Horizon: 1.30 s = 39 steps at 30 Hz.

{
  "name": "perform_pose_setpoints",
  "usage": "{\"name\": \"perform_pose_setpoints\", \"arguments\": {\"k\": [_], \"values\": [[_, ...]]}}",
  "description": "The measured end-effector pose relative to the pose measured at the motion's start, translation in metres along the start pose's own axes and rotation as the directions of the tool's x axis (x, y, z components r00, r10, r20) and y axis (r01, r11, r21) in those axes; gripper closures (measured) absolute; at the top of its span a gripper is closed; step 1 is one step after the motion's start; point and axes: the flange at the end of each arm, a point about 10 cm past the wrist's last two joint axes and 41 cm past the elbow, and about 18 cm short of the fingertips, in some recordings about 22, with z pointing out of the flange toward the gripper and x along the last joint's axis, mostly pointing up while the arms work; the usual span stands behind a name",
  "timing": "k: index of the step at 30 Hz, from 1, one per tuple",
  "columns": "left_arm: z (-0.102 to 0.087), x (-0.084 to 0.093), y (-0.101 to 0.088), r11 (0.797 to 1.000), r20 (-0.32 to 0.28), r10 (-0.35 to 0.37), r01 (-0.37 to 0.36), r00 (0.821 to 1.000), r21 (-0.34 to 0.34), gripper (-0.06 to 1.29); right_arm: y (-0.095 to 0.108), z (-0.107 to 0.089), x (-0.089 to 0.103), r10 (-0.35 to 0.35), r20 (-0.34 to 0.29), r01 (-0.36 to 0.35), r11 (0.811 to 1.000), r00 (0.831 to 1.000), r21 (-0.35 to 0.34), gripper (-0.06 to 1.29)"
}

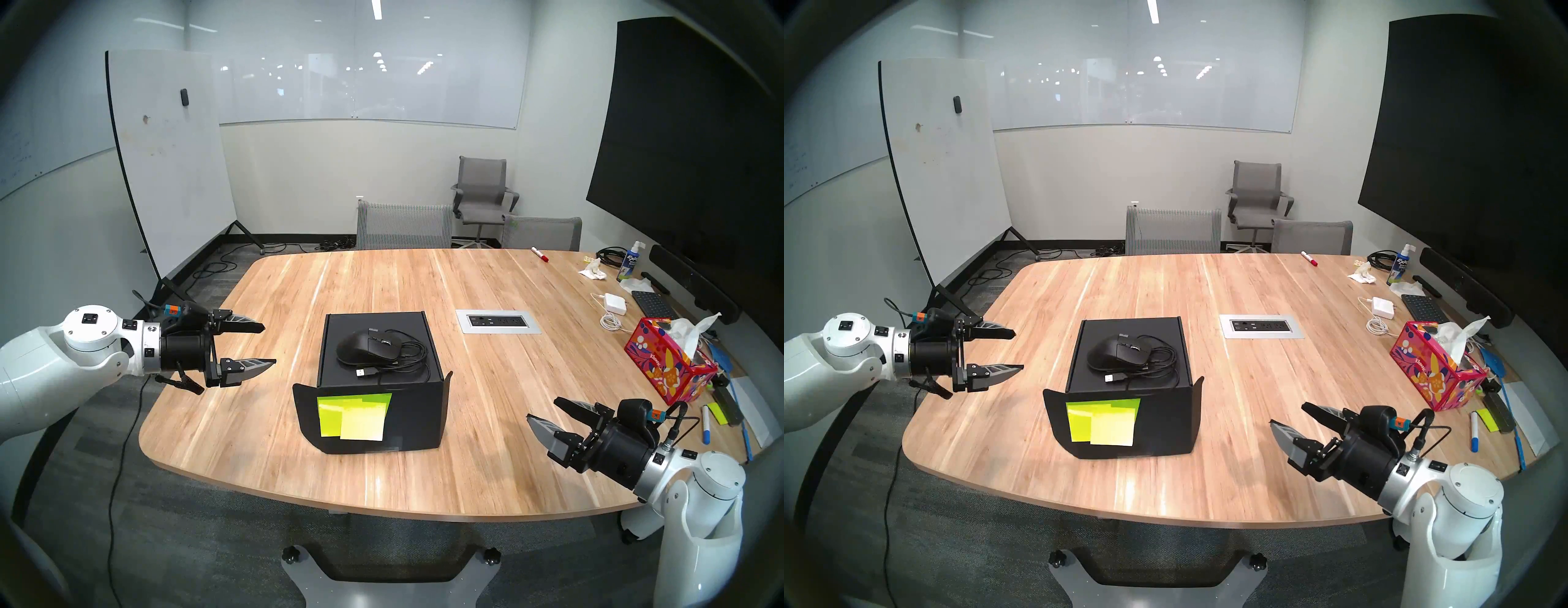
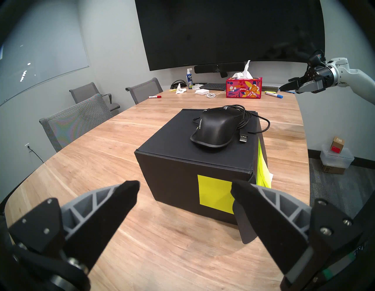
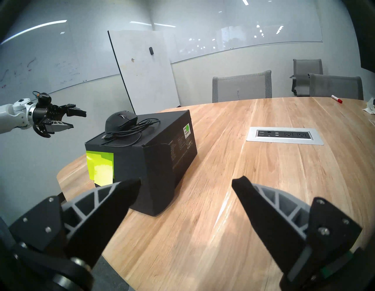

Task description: Open the box and place the mouse inside

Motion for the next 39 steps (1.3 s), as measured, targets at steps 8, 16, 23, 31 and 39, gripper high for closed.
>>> {"name": "perform_pose_setpoints", "arguments": {"k": [8,16,23,31,39], "values": [[0.0,0.0,0.0,1.0,0.0,0.0,0.0,1.0,0.0,0.0,0.004,0.006,0.008,-0.031,0.01,0.03,0.997,0.999,0.074,0.01],[0.0,0.0,0.0,1.0,0.001,0.0,0.0,1.0,0.0,0.0,0.004,0.011,0.015,-0.048,0.028,0.044,0.99,0.998,0.135,0.01],[0.0,0.0,0.0,1.0,0.001,0.0,0.0,1.0,0.0,0.0,0.006,0.013,0.018,-0.076,0.03,0.071,0.988,0.997,0.14,0.01],[0.0,0.0,0.0,1.0,0.001,0.0,0.0,1.0,0.0,0.0,0.007,0.014,0.02,-0.092,0.029,0.087,0.986,0.995,0.14,0.01],[0.0,0.0,0.0,1.0,0.001,-0.001,0.001,1.0,-0.001,0.0,0.008,0.014,0.021,-0.097,0.027,0.092,0.986,0.995,0.139,0.01]]}}
